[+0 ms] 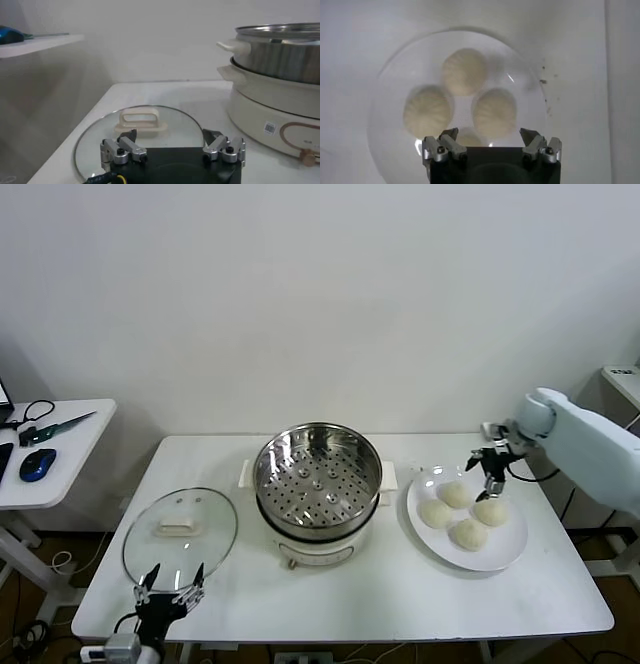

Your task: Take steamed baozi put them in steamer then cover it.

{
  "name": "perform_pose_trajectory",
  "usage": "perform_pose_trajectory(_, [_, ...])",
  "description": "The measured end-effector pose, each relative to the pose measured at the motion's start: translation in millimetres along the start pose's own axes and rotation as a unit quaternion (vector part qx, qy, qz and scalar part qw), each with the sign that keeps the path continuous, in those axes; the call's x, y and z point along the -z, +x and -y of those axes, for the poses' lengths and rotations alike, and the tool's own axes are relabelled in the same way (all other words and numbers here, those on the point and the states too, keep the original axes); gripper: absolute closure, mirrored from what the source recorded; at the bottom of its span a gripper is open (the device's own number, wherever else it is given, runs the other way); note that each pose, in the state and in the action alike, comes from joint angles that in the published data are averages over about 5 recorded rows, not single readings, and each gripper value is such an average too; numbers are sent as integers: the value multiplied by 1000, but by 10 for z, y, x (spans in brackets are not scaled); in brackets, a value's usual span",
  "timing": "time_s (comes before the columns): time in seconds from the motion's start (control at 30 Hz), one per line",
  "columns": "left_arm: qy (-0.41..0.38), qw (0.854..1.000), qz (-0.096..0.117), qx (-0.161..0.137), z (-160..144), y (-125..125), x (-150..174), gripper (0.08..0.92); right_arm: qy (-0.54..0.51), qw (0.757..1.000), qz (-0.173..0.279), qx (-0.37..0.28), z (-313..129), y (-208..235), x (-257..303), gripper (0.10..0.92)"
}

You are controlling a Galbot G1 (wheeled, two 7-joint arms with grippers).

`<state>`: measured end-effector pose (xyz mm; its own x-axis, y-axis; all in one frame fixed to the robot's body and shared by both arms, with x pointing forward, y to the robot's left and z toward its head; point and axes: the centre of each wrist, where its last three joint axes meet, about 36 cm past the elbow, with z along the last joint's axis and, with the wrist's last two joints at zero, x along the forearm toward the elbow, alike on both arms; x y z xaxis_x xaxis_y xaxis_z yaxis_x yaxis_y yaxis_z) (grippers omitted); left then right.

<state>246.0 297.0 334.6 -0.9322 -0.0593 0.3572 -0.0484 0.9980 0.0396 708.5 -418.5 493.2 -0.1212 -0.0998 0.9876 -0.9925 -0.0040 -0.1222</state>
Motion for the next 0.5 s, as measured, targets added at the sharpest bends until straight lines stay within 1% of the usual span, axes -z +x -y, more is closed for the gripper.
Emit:
perform_pose_trajectory(0.27, [-1,1000,-1,1,-2,-9,-18,177,-6,1000,-4,-7,50,-273,111,200])
perform_pose_trajectory(0.5, [-2,1000,-1,2,3,-8,-26,177,-9,1000,-4,-7,67,-414,195,200])
